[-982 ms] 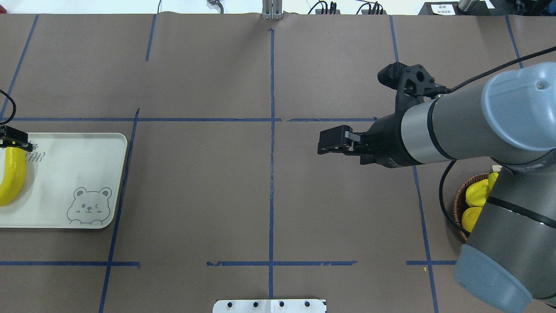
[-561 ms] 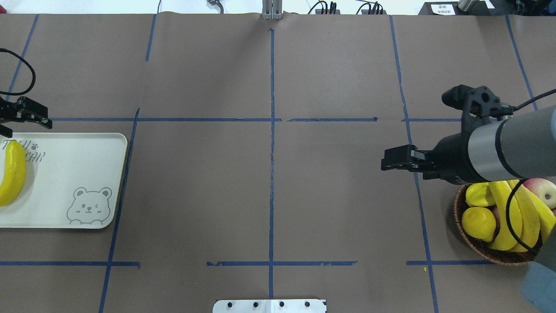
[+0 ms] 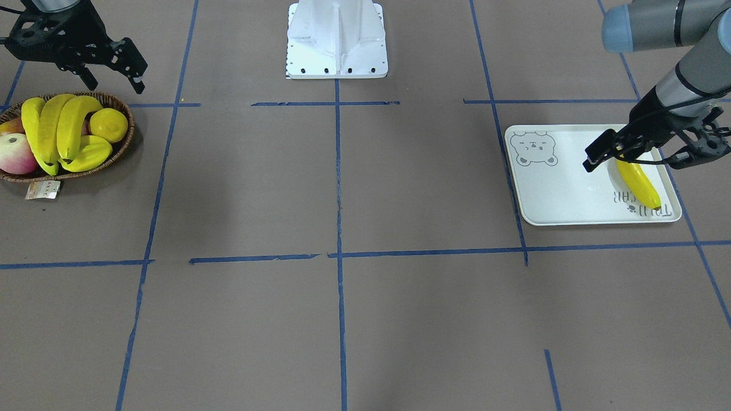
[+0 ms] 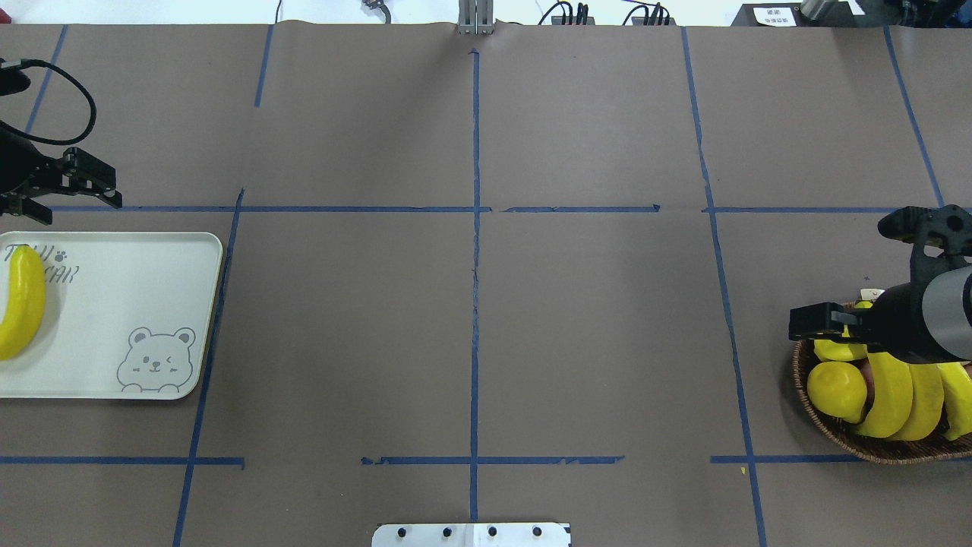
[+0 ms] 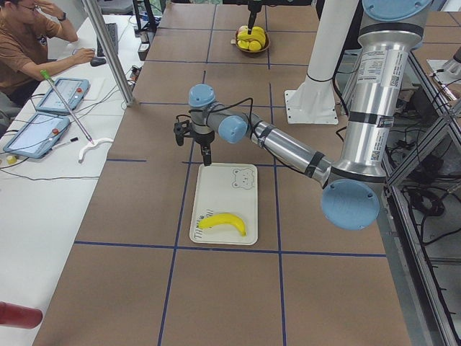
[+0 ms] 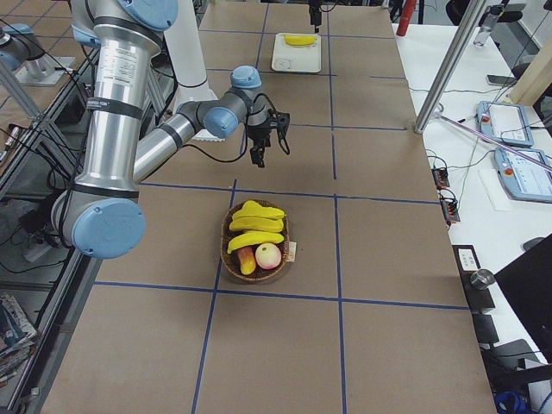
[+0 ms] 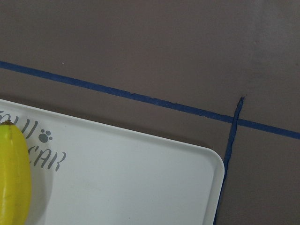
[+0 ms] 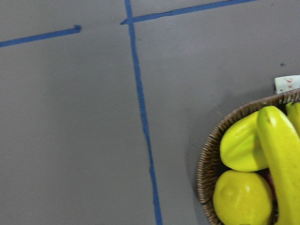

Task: Transfer all bananas from basket to plate

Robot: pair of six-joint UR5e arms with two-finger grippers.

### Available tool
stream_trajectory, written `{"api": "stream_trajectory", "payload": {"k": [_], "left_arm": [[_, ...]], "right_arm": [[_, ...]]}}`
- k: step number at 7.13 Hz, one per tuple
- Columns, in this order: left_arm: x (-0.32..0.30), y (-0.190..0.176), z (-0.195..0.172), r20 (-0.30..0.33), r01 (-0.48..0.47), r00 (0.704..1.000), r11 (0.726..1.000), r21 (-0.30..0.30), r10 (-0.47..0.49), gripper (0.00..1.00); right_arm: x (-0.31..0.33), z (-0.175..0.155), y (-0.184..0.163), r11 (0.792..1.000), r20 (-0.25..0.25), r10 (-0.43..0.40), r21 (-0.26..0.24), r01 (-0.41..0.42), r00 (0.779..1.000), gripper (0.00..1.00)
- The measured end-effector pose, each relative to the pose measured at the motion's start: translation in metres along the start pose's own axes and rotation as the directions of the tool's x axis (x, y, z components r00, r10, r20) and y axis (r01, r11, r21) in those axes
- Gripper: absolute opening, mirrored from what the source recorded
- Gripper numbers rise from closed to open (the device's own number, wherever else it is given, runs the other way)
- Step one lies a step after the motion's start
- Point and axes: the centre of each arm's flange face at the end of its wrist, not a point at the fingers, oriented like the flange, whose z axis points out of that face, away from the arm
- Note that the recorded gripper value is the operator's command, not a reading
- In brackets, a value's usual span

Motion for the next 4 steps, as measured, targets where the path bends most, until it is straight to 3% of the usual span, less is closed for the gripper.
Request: {"api": "stream_trajectory", "payload": {"k": [4], "left_arm": [[0.032, 0.009, 0.0, -0.026, 0.017, 1.0, 1.0, -0.007, -0.017, 0.99]], "right_arm": [[0.052, 0.049, 0.0, 0.998, -0.156, 0.042, -0.034, -0.048, 0.987, 1.0]]}}
